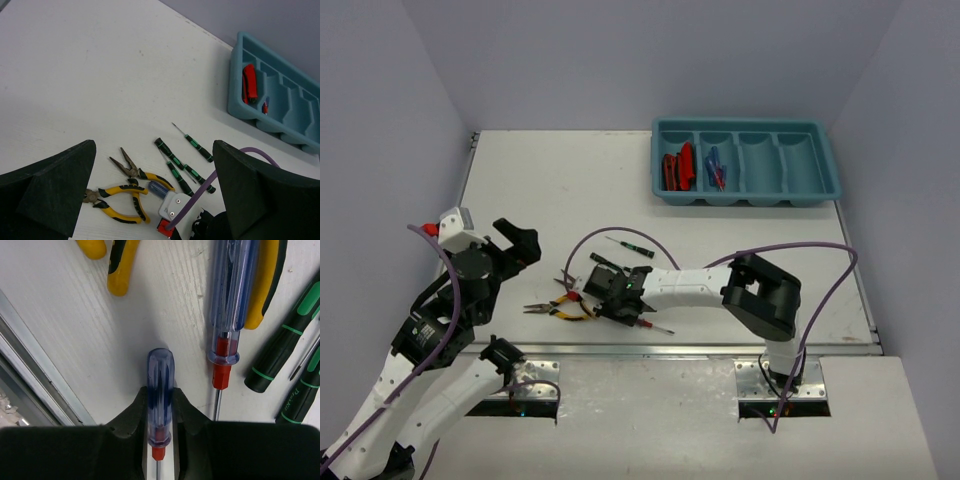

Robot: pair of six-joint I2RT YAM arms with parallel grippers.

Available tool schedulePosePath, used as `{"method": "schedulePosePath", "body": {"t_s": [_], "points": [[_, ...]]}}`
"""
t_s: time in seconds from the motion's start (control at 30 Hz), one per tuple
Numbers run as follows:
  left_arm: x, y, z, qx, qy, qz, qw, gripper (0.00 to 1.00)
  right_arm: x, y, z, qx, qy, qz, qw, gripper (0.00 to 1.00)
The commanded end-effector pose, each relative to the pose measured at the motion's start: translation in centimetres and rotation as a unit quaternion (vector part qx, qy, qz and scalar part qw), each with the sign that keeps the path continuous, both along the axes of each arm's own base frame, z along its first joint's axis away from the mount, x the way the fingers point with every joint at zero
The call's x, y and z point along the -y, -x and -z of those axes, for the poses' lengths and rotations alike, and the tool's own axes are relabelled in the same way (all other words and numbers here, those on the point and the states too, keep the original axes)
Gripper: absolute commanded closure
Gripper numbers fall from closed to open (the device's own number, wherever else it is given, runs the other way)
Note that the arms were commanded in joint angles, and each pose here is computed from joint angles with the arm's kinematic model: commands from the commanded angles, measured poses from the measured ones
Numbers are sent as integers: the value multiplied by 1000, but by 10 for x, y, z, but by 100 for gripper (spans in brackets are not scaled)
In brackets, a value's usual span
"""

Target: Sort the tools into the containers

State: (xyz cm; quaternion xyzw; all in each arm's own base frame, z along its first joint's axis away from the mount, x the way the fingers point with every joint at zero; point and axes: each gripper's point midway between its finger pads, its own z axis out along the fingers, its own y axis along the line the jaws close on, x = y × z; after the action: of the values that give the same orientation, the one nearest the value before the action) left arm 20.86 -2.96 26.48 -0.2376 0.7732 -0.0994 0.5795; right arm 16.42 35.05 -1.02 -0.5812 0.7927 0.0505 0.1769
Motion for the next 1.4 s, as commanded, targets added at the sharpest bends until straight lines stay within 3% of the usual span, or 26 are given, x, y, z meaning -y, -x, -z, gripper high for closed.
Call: {"method": "schedulePosePath", "body": {"t_s": [0.0, 0.1, 0.2, 0.33, 0.43, 0.47, 0.5, 0.53, 0.63, 0.73, 0.8, 1.0, 1.13, 1.23, 1.3, 1.37], "points": [[1, -5, -5, 13, 5, 0, 1000, 0, -4, 7, -24, 2, -27, -7, 1000, 98], [2, -4, -5, 13, 5, 2, 1000, 0, 0, -5, -61, 32, -68, 12, 997, 100], [2, -5, -5, 13, 4, 3, 1000, 0, 13, -50, -121, 58, -141, 104, 983, 100], [3, -5, -5, 13, 5, 5, 1000, 0, 84, -161, -183, 124, -215, 299, 921, 100], [4, -5, -4, 11, 3, 7, 1000, 0, 159, -254, -230, 206, -255, 431, 841, 100], [4, -6, -3, 10, 2, 7, 1000, 0, 167, -267, -237, 216, -262, 447, 828, 100], [5, -7, -3, 8, 1, 8, 1000, 0, 194, -300, -251, 244, -267, 484, 797, 100], [5, -7, -3, 7, 0, 8, 1000, 0, 193, -308, -270, 260, -286, 482, 787, 100], [7, -9, 3, -4, -6, 8, 1000, 0, 228, -376, -262, 300, -263, 517, 757, 100], [8, -12, 6, -13, -10, 9, 1000, 0, 241, -419, -266, 332, -241, 520, 749, 98], [9, -13, 9, -20, -13, 7, 1000, 0, 251, -442, -230, 327, -197, 531, 757, 94], [14, -17, 12, -32, -18, 15, 999, 0, 265, -459, -189, 298, -184, 555, 755, 82], [22, -24, 28, -90, -18, 4, 996, 0, 262, -458, -189, 287, -185, 553, 760, 50], [43, -32, 49, -143, 17, 8, 990, 0, 260, -451, -219, 289, -204, 547, 758, 33], [60, -38, 63, -175, 36, 18, 984, 0, 255, -438, -257, 290, -233, 536, 758, 27], [73, -43, 78, -204, 45, 20, 978, 0, 254, -426, -255, 274, -228, 539, 764, 25]]}}
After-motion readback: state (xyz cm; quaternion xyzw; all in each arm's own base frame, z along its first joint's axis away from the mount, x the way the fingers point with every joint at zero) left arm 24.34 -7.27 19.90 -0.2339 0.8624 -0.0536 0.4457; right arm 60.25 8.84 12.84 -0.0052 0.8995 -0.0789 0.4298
